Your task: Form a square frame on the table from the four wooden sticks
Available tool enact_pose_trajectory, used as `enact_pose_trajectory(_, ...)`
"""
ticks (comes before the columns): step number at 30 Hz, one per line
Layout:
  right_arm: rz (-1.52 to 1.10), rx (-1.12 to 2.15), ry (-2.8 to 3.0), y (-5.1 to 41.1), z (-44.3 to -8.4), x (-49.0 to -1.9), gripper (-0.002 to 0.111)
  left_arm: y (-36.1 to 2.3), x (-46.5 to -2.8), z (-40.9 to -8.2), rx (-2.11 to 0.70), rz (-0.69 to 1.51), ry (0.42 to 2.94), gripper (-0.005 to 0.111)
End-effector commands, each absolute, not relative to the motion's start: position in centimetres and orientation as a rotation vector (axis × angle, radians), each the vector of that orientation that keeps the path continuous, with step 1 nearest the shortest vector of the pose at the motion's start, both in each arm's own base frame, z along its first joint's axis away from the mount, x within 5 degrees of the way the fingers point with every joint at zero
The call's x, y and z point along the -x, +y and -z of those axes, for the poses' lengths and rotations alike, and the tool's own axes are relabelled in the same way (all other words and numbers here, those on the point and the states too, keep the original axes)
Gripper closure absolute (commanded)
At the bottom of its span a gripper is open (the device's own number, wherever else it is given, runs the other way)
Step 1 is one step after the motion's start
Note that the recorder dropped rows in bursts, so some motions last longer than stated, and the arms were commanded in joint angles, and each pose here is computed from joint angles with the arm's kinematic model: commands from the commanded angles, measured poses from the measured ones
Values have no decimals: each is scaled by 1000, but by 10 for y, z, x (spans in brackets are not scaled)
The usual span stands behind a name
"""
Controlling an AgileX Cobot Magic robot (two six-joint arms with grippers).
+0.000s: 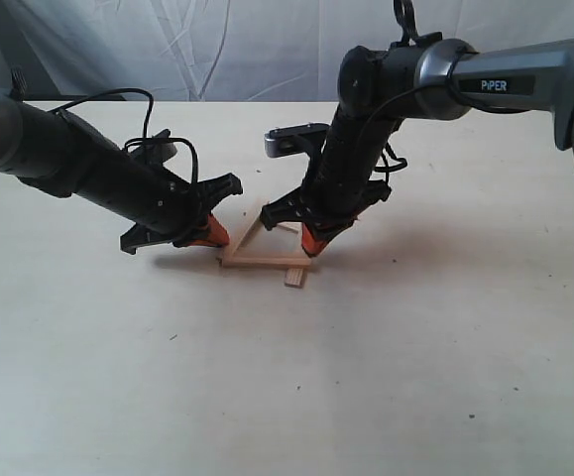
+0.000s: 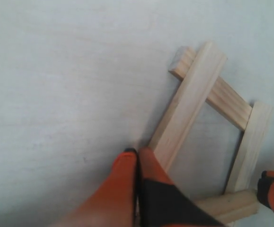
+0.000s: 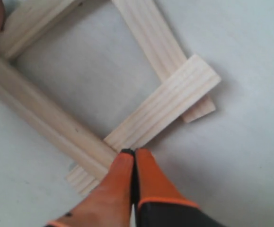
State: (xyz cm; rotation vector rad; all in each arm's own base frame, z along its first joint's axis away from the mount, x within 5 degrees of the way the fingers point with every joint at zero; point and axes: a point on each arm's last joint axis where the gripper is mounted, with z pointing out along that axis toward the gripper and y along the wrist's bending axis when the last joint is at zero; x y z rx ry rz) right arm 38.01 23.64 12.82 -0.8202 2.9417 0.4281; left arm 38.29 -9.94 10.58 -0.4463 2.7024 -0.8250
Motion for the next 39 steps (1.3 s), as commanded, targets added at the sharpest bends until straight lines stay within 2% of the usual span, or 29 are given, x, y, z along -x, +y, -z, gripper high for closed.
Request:
enact_pose_trajectory(1,-415,831,2915,239,-127,-381,108,-99,-383,-105,457,829,2703,106)
enact_pose_trajectory(6,-415,861,2959,241,-123,-376,108,-99,-383,-105,457,829,2703,106)
enact_pose_trajectory(17,-419,853,2902,240,-152,-375,108,-99,-382,-105,448,827,2706,106)
enact_pose_trajectory(23,-418,933,2988,236,-152,-365,108,-99,-382,-105,446,832,2709,106)
enact_pose_trajectory(29,-461,840,3121,235,-154,-356,106,-96,-383,-105,457,834,2707,106)
enact_pose_trajectory(31,-548,809,3160,237,-153,-349,95,-91,-384,-109,464,830,2695,106)
enact_pose_trajectory(35,-612,746,3150,236,-155,-341,57,-81,-386,-123,432,815,2654,106)
enact_pose_trajectory(36,-609,715,3140,235,-157,-340,52,-78,-387,-126,409,801,2646,106)
enact_pose_trajectory(39,-582,605,3127,231,-160,-337,54,-74,-387,-129,376,774,2641,106)
